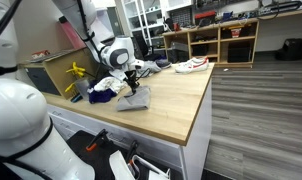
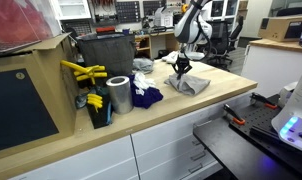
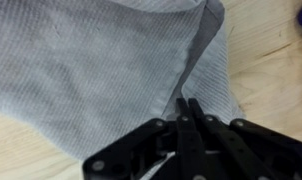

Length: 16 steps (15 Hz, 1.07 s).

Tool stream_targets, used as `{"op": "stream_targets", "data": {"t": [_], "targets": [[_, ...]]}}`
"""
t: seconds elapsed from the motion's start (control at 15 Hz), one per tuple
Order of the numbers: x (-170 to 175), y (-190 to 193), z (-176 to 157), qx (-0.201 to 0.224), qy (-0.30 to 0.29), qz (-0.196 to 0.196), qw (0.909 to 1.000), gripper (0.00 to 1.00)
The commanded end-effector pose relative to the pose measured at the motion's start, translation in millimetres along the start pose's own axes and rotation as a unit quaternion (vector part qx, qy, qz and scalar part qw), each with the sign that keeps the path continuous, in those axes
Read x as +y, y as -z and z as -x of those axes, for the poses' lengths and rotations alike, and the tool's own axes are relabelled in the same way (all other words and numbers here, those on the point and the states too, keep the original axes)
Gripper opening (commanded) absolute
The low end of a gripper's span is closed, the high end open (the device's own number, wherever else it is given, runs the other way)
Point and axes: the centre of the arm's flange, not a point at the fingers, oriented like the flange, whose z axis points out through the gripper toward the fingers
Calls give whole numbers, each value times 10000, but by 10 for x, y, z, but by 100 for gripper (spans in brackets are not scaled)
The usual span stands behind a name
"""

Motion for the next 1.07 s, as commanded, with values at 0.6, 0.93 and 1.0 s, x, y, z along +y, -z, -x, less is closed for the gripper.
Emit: {"op": "stream_targets", "data": {"t": [0.6, 0.93, 1.0], "targets": [[-907, 461, -352, 284, -243, -930, 9950, 32], [-1063, 562, -340, 209, -216, -1259, 9916, 58], [-1047, 593, -352, 218, -249, -1308, 9908, 64]]}}
